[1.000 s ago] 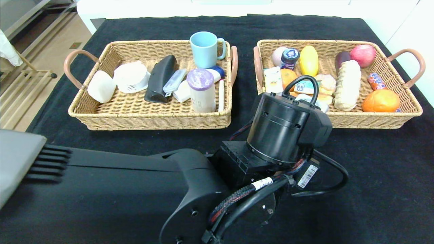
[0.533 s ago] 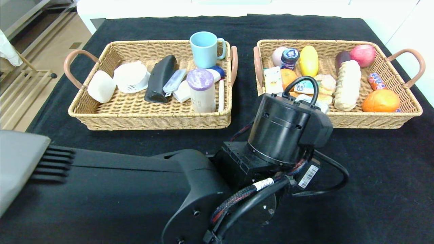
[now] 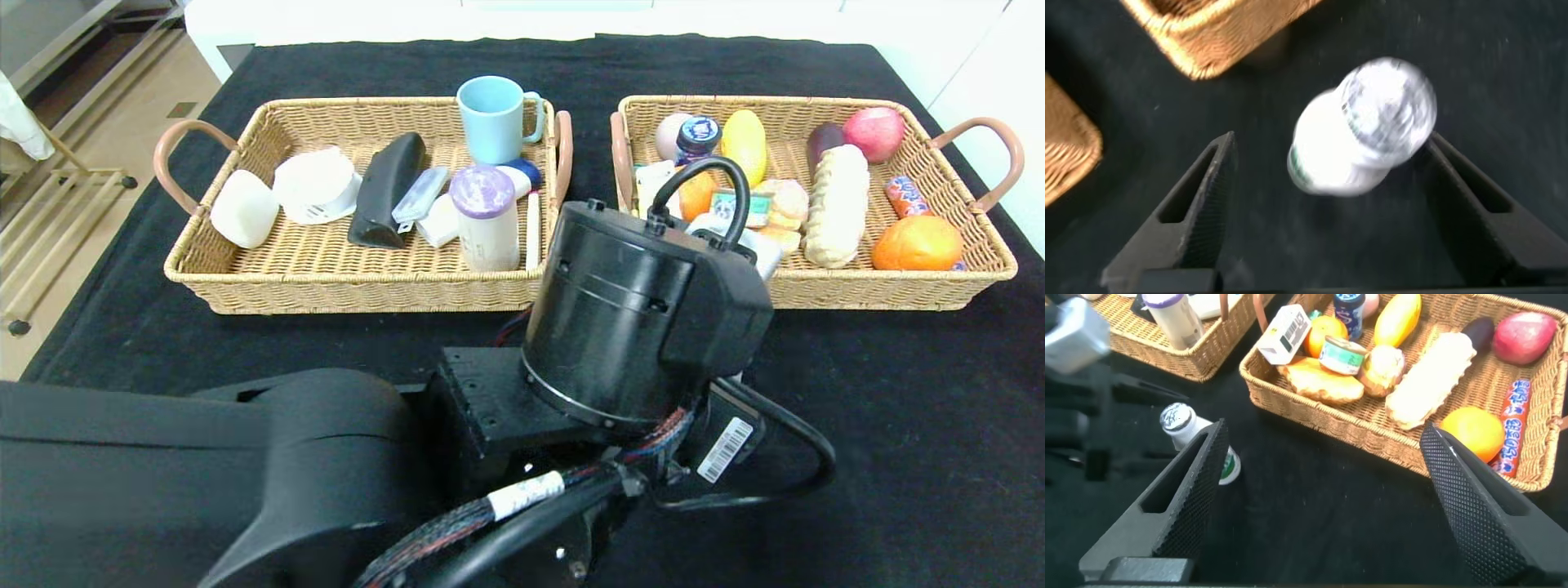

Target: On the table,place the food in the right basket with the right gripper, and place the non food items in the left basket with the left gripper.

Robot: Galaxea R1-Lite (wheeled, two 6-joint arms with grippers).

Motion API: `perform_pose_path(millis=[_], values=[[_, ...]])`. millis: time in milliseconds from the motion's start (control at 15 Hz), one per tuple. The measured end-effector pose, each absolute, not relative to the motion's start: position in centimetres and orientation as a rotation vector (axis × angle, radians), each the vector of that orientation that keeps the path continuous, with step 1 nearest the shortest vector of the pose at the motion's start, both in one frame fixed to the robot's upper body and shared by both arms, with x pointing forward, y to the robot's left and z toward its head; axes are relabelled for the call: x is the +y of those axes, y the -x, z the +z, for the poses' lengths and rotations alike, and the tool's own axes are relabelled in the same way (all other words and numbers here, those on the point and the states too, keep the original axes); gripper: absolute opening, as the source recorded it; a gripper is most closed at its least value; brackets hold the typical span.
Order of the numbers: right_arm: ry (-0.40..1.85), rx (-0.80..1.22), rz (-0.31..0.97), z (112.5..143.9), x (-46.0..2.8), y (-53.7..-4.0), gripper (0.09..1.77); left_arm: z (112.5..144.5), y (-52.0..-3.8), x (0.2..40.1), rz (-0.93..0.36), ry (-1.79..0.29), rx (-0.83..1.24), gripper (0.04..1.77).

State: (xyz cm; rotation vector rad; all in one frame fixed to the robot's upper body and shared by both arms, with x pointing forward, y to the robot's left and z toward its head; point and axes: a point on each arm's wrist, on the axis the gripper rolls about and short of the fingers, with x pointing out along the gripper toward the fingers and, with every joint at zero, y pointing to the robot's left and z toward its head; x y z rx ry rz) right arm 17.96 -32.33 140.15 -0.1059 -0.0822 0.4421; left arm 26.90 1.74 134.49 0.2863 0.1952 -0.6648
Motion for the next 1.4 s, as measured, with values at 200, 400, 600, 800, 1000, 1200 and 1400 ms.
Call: perform_pose_path(millis=[200,400,600,800,1000,1200,1400], values=[[0.105,-0.057,0.446,139.8,-32.3,-18.6,1.71,135.0,-25.2,4.0,-0.697,-0.319,0.193,1.59],[0.122,-0.032,0.474,139.2,-32.2,-19.1,1.71,135.5,-23.2,7.4,-0.720,-0.324,0.189,1.63],[0.133,-0.004,0.493,138.6,-32.1,-19.8,1.71,135.7,-21.2,11.4,-0.751,-0.319,0.187,1.66],[0.129,0.034,0.527,137.9,-31.7,-20.5,1.71,135.0,-20.7,15.2,-0.769,-0.315,0.229,1.68],[0.143,0.072,0.561,137.1,-31.3,-21.2,1.71,134.3,-22.3,18.5,-0.702,-0.276,0.264,1.69],[0.148,0.110,0.605,136.2,-30.7,-21.8,1.71,133.5,-23.5,21.3,-0.656,-0.242,0.305,1.70],[0.150,0.147,0.630,135.5,-30.3,-22.3,1.71,133.2,-23.6,22.1,-0.623,-0.237,0.317,1.70]])
